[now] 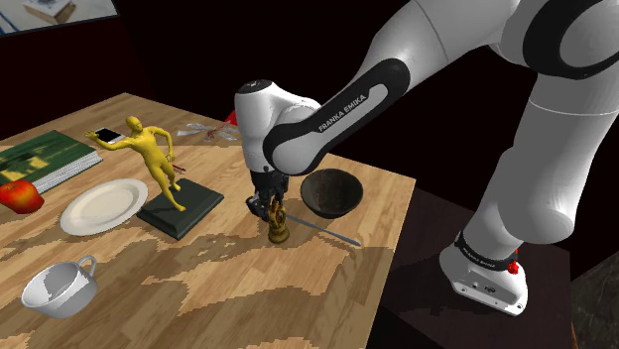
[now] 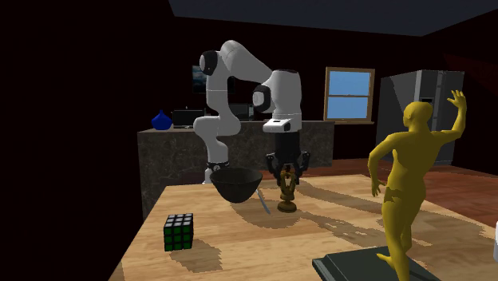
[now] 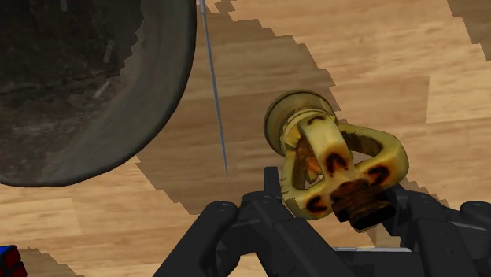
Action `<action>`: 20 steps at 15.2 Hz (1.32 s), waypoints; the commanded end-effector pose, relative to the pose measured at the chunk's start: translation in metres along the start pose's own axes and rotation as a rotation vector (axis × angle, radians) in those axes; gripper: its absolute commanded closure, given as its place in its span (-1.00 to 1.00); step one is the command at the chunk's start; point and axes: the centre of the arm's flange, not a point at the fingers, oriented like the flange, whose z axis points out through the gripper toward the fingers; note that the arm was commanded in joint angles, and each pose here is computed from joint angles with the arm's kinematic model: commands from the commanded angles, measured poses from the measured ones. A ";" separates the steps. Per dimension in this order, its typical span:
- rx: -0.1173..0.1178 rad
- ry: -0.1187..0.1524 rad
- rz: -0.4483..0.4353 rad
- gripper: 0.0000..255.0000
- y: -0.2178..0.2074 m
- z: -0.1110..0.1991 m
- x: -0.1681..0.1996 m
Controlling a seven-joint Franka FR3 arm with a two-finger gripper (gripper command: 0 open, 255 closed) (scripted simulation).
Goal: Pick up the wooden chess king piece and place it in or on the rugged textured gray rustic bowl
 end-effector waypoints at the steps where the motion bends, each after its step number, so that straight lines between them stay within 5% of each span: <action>1: 0.000 -0.001 0.000 1.00 0.000 -0.005 0.000; 20: 0.000 -0.001 0.000 1.00 -0.005 -0.105 -0.002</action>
